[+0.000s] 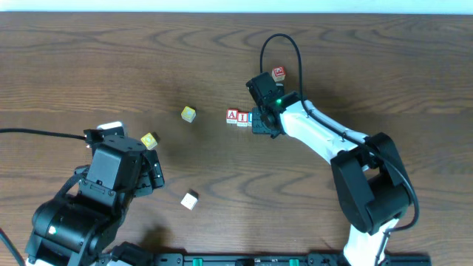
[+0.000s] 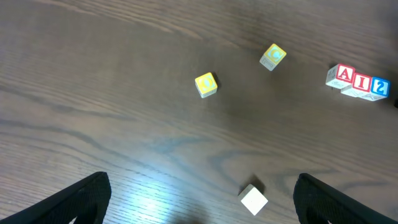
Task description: Spell out Ai2
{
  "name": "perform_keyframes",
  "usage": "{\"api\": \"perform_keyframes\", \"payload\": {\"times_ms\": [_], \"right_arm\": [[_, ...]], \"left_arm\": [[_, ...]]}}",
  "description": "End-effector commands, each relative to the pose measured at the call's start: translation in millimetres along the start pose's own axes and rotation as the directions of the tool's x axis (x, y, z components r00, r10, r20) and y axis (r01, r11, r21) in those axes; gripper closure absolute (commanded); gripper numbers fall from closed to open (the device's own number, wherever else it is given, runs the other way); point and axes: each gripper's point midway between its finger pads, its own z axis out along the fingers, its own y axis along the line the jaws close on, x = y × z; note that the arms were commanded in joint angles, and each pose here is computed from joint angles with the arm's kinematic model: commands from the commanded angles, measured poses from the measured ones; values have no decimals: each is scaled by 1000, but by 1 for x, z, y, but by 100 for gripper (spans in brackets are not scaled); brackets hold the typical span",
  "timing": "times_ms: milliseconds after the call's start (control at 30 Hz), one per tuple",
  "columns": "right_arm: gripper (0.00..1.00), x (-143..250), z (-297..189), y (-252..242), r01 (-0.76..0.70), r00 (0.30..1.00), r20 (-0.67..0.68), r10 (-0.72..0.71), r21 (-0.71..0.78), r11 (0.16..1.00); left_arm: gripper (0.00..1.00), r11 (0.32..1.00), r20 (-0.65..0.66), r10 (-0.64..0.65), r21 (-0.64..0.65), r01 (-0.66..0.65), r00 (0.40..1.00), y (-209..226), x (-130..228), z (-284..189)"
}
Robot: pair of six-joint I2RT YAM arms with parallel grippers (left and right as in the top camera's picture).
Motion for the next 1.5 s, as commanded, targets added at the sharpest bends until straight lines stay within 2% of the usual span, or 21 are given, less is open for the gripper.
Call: {"api": "perform_keyframes", "payload": {"times_ms": [0,600,767,867,933,967,1033,1100,1167,1233,1300,1367,1400,1467], "right_arm": [[99,-7,1,-10,0,1000,21,-1,45,999],[99,-18,6,-87,-125,991,-17,130,168,978],[99,-24,7,-89,-138,990,3,139,160,977],[85,-37,7,-85,-137,990,50,132,135,981],[85,-49,7,-81,-120,989,96,110,114,986],[80,-57,7,-77,-111,987,125,98,99,989],[77,-70,5,-73,-95,982,173,80,79,992],[65,-80,4,-71,-96,974,212,80,66,993],[62,-90,-1,-71,-106,963,255,85,69,992],[64,-96,-9,-72,-87,959,277,63,76,993],[72,-100,-27,-72,-58,956,292,32,79,995],[86,-103,-54,-74,-59,948,315,34,69,996],[97,-104,-70,-75,-62,942,333,39,60,996],[99,-108,-107,-74,-25,925,380,11,30,999]], "left_arm": [[5,1000,1,13,-6,-13,1000,1,0,0],[5,1000,1,12,-5,-12,1000,1,0,0],[5,1000,1,12,-5,-12,1000,1,0,0],[5,1000,1,13,-5,-13,1000,1,0,0],[5,1000,1,12,-5,-12,1000,1,0,0],[5,1000,1,12,-5,-12,1000,1,0,0],[5,1000,1,12,-5,-12,1000,1,0,0],[5,1000,1,12,-5,-12,1000,1,0,0],[5,1000,1,12,-5,-12,1000,1,0,0],[5,1000,1,12,-5,-12,1000,1,0,0],[5,1000,1,12,-5,-12,1000,1,0,0],[5,1000,1,13,-5,-13,1000,1,0,0],[5,1000,1,12,-5,-12,1000,1,0,0],[5,1000,1,13,-5,-13,1000,1,0,0]]}}
